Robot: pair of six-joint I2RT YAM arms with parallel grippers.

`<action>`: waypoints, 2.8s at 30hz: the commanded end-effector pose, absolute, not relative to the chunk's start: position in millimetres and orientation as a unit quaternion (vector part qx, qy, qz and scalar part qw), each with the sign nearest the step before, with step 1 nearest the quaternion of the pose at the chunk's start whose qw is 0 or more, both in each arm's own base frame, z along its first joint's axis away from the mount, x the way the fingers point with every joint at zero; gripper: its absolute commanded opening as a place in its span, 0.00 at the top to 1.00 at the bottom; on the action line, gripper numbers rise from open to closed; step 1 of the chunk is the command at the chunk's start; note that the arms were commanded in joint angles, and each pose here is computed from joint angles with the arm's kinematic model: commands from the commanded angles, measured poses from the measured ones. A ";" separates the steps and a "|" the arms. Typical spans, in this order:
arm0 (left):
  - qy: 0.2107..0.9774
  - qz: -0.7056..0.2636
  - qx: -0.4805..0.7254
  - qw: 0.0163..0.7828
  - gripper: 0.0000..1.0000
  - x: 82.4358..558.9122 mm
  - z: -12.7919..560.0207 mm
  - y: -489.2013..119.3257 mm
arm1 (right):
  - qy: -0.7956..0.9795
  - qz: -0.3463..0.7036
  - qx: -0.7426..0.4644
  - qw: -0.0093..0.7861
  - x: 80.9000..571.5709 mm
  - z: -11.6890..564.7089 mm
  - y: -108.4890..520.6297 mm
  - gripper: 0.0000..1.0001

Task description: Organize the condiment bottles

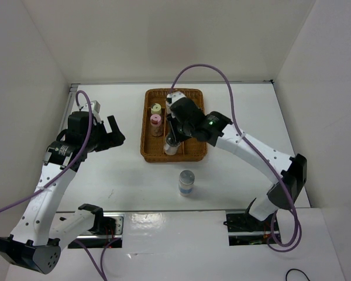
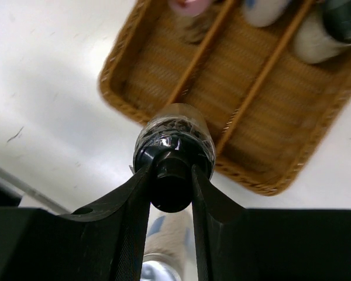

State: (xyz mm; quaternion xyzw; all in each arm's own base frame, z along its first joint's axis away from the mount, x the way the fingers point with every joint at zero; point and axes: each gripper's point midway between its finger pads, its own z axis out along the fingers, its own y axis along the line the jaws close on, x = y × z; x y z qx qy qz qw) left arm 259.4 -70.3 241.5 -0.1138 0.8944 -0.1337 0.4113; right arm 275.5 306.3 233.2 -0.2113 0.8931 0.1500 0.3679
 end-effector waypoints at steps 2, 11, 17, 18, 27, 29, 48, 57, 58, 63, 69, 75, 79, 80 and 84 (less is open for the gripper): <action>0.886 -0.130 -0.113 0.430 0.00 261.5 248.7 -66.6 | 0.874 0.124 -0.189 0.431 311.1 278.0 272.2 0.91; 0.886 -0.130 -0.113 0.430 0.00 261.5 248.7 -66.6 | 0.879 0.066 -0.135 0.452 371.2 271.5 221.4 0.91; 0.884 -0.128 -0.115 0.435 0.00 263.5 250.3 -65.3 | 0.889 0.033 -0.136 0.436 395.7 235.3 217.0 0.91; 0.886 -0.126 -0.115 0.431 0.00 264.7 248.0 -65.6 | 0.888 0.034 -0.136 0.438 398.7 233.4 219.0 0.91; 0.888 -0.125 -0.115 0.427 0.00 269.0 244.5 -66.5 | 0.897 0.026 -0.134 0.421 420.5 199.3 211.9 0.91; 0.889 -0.124 -0.115 0.426 0.00 272.0 243.3 -67.1 | 0.897 0.032 -0.132 0.421 425.9 195.4 212.4 0.91; 0.893 -0.112 -0.113 0.420 0.00 291.9 240.2 -66.0 | 0.914 0.042 -0.123 0.385 424.9 168.8 211.6 0.27; 0.893 -0.132 -0.104 0.418 0.00 299.9 241.1 -75.2 | 0.885 0.053 -0.141 0.441 347.9 254.3 217.8 0.01; 0.893 -0.132 -0.104 0.418 0.00 299.9 241.1 -75.2 | 0.888 0.061 -0.140 0.434 336.8 253.8 221.4 0.01; 0.893 -0.119 -0.100 0.423 0.00 300.2 243.5 -71.0 | 0.904 0.125 -0.170 0.371 252.7 223.4 243.8 0.01; 0.892 -0.123 -0.105 0.422 0.00 300.8 243.7 -67.9 | 0.919 0.185 -0.135 0.319 191.4 193.9 246.1 0.01; 0.896 -0.108 -0.116 0.416 0.00 295.7 234.5 -56.1 | 0.927 0.176 -0.163 0.289 156.6 174.2 252.8 0.01; 0.895 -0.109 -0.122 0.416 0.00 292.2 232.2 -51.7 | 0.930 0.169 -0.166 0.279 154.0 162.7 255.5 0.01; 0.892 -0.110 -0.122 0.420 0.00 291.0 235.1 -51.6 | 0.928 0.177 -0.167 0.281 154.2 164.5 259.3 0.01; 0.892 -0.112 -0.124 0.419 0.00 288.9 233.4 -50.2 | 0.931 0.167 -0.173 0.274 154.6 149.4 259.5 0.01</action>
